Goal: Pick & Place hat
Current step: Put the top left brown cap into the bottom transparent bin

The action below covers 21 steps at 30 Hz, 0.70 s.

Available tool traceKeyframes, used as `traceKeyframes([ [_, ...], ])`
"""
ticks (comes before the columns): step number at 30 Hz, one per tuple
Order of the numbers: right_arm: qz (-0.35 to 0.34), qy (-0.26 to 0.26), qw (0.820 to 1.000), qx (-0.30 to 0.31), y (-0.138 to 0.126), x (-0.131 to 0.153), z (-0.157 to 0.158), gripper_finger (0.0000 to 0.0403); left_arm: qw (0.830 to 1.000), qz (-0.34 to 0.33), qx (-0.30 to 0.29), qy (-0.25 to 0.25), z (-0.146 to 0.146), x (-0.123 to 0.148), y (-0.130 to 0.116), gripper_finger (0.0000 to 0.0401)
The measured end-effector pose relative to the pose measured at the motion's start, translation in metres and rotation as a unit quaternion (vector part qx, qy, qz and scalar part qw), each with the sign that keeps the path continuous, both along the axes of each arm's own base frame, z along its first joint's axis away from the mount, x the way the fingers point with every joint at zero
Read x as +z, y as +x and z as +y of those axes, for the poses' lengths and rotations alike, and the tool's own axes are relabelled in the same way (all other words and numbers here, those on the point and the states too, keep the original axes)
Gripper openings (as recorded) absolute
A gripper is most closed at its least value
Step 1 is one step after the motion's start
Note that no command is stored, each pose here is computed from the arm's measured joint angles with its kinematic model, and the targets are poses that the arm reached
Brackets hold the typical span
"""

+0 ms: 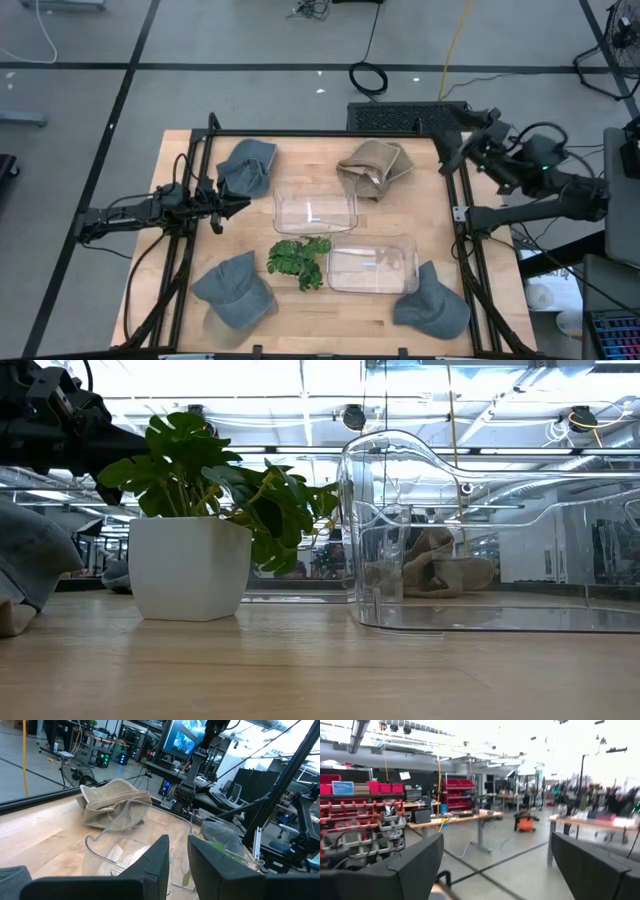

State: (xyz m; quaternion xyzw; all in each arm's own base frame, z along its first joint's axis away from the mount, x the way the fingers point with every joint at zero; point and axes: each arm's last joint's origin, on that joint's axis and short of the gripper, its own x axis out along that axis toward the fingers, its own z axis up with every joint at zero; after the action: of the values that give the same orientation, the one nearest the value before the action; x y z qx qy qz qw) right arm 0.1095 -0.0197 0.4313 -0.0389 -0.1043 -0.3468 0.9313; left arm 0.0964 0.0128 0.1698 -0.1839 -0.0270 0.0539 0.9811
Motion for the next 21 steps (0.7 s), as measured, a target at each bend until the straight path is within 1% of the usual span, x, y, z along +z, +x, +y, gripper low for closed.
traceKeyframes([
  [5,0.019,-0.05,0.998,-0.017,-0.002,0.026,0.0,0.0357,1.0,0.0,0.0,0.0,0.0,0.0,0.0,0.0077],
  [8,0.037,-0.07,0.997,-0.024,0.0,0.038,0.0,0.0357,1.0,0.0,0.0,0.0,0.0,0.0,0.0,0.0077],
  [14,0.056,-0.075,0.995,-0.024,0.005,0.058,0.0,0.0357,1.0,0.0,0.0,0.0,0.0,0.0,0.0,0.0077],
  [21,0.072,-0.074,0.994,-0.023,0.009,0.075,0.0,0.0357,1.0,0.0,0.0,0.0,0.0,0.0,0.0,0.0077],
])
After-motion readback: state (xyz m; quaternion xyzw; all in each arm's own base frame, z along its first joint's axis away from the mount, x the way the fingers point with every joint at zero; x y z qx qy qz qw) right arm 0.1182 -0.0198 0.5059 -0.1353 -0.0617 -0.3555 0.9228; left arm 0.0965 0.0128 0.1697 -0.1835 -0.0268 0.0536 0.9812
